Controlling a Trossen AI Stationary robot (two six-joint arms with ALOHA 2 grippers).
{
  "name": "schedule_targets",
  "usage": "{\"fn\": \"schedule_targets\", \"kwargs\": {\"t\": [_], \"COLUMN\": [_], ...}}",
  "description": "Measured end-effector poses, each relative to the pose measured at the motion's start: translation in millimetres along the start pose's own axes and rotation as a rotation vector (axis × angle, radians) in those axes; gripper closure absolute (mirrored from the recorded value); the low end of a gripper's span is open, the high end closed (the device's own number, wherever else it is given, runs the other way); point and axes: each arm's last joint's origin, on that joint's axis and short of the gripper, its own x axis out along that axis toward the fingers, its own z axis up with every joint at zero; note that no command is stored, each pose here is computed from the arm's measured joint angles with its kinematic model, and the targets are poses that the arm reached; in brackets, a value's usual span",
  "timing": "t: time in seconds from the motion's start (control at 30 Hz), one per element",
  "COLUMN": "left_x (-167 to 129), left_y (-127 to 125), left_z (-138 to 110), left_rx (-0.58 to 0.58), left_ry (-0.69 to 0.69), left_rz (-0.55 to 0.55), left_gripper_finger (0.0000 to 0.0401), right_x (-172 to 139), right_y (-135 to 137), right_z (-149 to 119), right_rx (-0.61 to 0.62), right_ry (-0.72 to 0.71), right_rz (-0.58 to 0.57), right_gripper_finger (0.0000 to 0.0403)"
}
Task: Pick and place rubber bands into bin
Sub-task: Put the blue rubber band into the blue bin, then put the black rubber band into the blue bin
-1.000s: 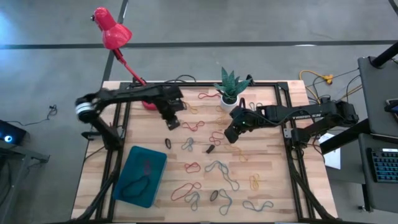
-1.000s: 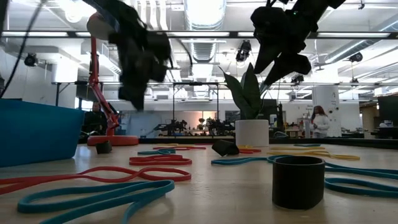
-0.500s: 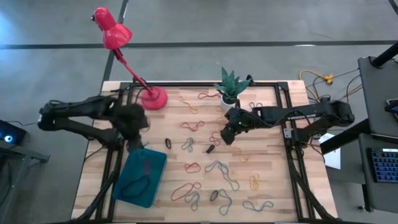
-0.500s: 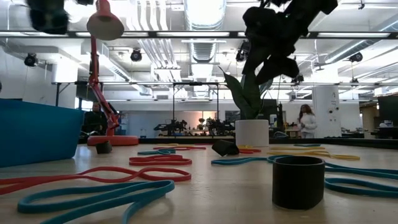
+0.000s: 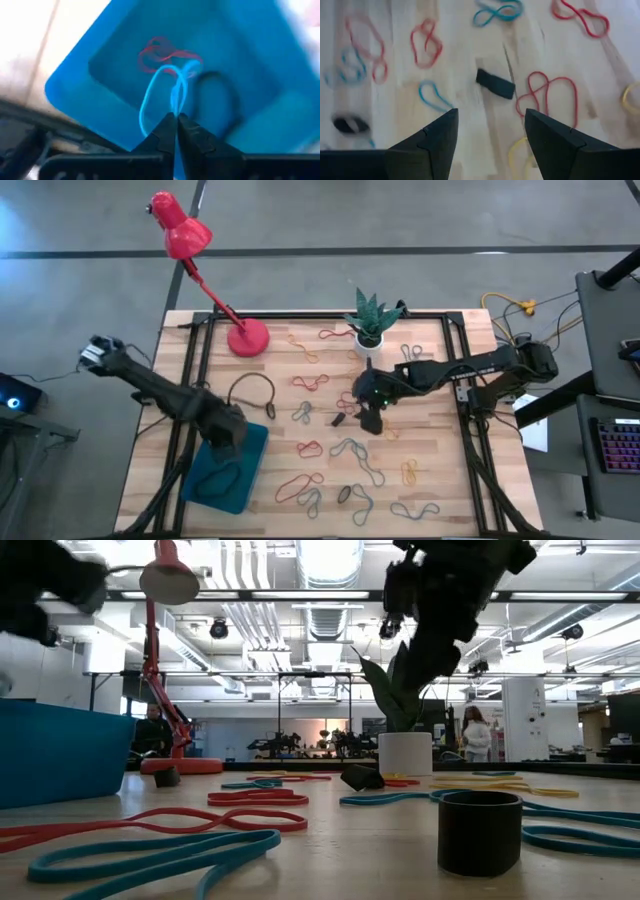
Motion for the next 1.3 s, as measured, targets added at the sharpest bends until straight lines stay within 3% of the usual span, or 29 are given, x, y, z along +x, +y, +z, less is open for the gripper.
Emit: {"fn": "schedule_targets", "kwargs": {"t": [0.1, 0.2, 0.5, 0.73, 1.07, 1.3], "left_x": [16.3, 22.7, 17.3, -7.7, -55.3, -69.4], "left_y": [-7.2, -17.6, -31.9, -30.9, -27.3, -22.3], "left_z": [-2.0, -0.7, 5.3, -0.9, -10.0, -13.2], "left_rx": [0.044, 0.074, 0.062, 0.062, 0.078, 0.044], "left_ry": [0.002, -0.023, -0.083, -0.096, -0.198, -0.268], "left_rz": [0.082, 0.07, -0.02, -0.142, -0.326, -0.365], "left_gripper_finger": [0.0392, 0.0363, 0.0231, 0.018, 0.0177, 0.0177], "right_x": [0.7, 5.3, 49.5, 80.4, 103.0, 120.1], "right_y": [6.1, 10.1, 20.3, 25.2, 19.6, 17.1], "right_z": [-1.6, -3.4, 6.6, 29.4, 22.8, 18.2], "right_rx": [-0.198, -0.366, -0.641, -0.677, -0.692, -0.692], "right_ry": [0.001, 0.012, 0.108, 0.169, 0.279, 0.292], "right_rz": [0.007, -0.007, 0.003, -0.019, -0.017, -0.018], "right_gripper_finger": [0.0188, 0.0188, 0.0179, 0.0169, 0.0173, 0.018]}}
